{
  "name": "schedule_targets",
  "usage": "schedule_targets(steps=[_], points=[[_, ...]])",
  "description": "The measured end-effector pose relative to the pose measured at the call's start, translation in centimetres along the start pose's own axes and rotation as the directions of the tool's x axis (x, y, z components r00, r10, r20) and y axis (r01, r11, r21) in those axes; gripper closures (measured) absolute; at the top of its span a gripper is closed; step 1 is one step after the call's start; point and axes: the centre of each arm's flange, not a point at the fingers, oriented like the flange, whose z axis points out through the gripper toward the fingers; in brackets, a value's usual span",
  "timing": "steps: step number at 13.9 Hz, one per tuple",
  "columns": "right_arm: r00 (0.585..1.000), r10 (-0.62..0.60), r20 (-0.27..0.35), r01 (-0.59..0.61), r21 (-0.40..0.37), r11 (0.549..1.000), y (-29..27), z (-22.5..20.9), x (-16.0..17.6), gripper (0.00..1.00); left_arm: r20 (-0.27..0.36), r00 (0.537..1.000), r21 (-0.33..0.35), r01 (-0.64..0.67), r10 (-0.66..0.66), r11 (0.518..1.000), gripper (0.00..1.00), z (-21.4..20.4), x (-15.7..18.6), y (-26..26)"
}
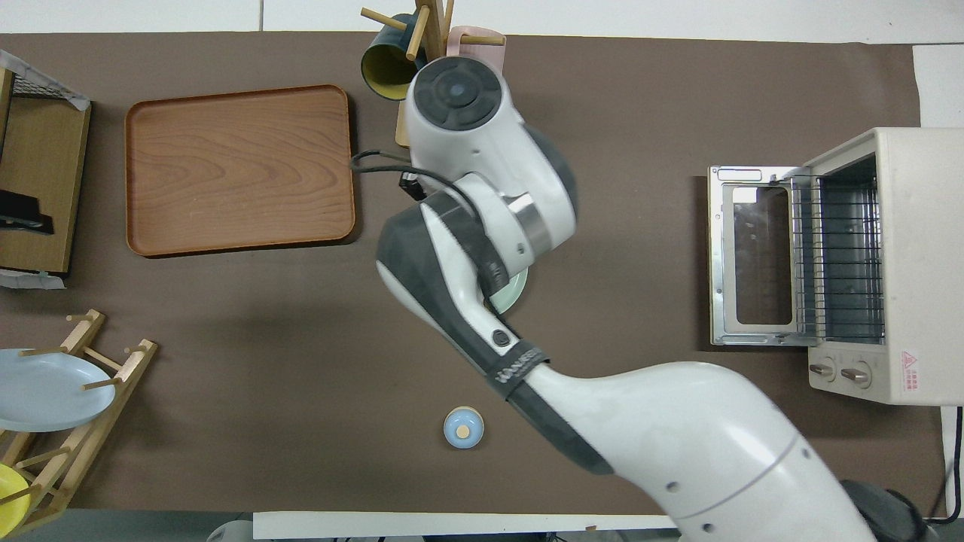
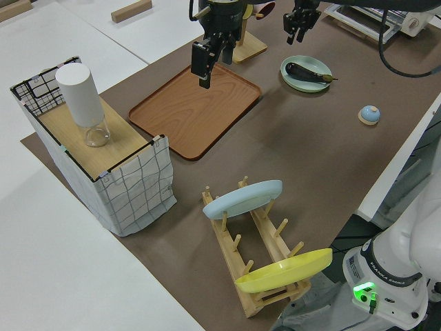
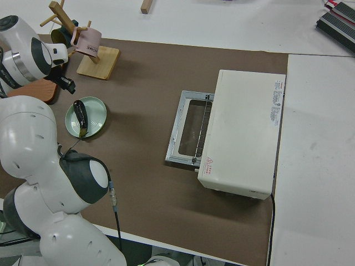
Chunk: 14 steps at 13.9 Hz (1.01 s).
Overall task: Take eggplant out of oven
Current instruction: 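Carry the plate with eggplant and set it on the table center, then grasp the eggplant with the left gripper while the right gripper returns to oven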
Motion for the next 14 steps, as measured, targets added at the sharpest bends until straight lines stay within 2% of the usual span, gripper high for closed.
schedule_targets(steps=[2,3,4,6,9,11,14], points=[[0.998,-0.05,0.049,0.052,-0.028,0.998,7.9,-1.9,3.0,0.59,-0.044,0.997,-0.015,0.067,-0.068,0.998,0.0,4.2,-0.9,7.3],[0.995,-0.068,0.077,0.071,-0.038,0.997,11.9,-1.0,4.2,0.61,-0.059,0.994,-0.027,0.095,-0.097,0.995,0.0,6.1,-1.6,10.9],[0.993,-0.08,0.091,0.084,-0.041,0.996,15.5,1.0,5.1,0.7,-0.067,0.991,-0.039,0.117,-0.12,0.992,0.0,8.1,-2.3,14.7],[0.99,-0.12,0.073,0.126,-0.083,0.989,20.9,6.6,5.3,0.96,-0.087,0.986,-0.074,0.139,-0.145,0.988,0.0,12.1,-4.3,23.2],[0.979,-0.193,0.061,0.202,-0.209,0.957,24.9,12.1,3.0,0.99,-0.095,0.988,-0.117,0.11,-0.122,0.987,0.0,18.1,-9.9,34.4],[0.976,-0.214,0.044,0.218,-0.228,0.949,27.1,13.3,2.9,0.99,-0.086,0.99,-0.125,0.101,-0.112,0.987,0.0,21.2,-12.9,38.7],[0.967,-0.25,0.042,0.251,-0.273,0.929,29.8,14.1,3.3,0.99,-0.088,0.989,-0.132,0.105,-0.117,0.986,0.0,23.7,-12.8,41.2]])
